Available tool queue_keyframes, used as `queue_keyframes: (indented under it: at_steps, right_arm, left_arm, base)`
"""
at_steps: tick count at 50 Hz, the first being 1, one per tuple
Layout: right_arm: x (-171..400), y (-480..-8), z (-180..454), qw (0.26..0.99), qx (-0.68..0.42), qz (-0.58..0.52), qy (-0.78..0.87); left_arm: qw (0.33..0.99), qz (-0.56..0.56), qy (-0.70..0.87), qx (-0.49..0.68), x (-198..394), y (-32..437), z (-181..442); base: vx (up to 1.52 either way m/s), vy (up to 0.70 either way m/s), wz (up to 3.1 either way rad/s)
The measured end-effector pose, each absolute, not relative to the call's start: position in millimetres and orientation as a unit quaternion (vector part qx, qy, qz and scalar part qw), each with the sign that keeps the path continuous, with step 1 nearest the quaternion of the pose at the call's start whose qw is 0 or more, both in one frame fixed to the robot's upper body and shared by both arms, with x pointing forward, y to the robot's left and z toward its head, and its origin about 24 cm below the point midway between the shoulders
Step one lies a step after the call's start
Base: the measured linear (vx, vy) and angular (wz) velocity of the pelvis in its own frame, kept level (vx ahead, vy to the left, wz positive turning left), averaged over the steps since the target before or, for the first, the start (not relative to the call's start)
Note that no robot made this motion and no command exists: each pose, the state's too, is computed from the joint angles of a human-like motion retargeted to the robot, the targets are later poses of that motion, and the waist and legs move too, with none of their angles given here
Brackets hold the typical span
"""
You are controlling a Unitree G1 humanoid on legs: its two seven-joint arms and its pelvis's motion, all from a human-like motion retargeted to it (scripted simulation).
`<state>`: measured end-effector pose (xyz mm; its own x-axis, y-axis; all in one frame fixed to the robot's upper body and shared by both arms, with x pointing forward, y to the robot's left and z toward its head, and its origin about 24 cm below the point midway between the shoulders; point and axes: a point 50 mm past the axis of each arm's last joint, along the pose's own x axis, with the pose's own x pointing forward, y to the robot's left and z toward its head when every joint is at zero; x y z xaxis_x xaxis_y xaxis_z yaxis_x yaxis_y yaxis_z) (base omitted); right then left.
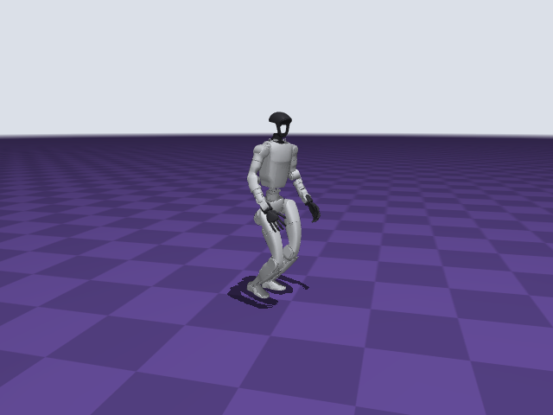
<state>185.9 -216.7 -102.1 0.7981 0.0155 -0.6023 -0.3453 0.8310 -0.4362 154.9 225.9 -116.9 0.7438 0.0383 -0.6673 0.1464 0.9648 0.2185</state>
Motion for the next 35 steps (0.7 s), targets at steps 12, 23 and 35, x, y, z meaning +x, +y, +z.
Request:
queue_keyframes:
  at_steps: [12, 23, 35]
  right_arm:
    - [133, -264, -128, 0.853, -0.295, 0.04, 0.428]
    - [134, -281, -123, 0.862, -0.252, -0.003, 0.44]
    - [140, -272, -115, 0.897, -0.187, -0.023, 0.4]
  left_arm:
    - [0.888, 0.001, 0.448, 0.104, 112, 229, -143]
    - [0.894, 0.062, 0.433, 0.098, 130, 248, -136]
    - [0.893, 0.123, 0.429, 0.064, 131, 259, -133]
  base:
    - [-0.1, 0.1, -0.35]
    - [-0.18, 0.11, -0.26]
    - [-0.19, 0.05, -0.62]
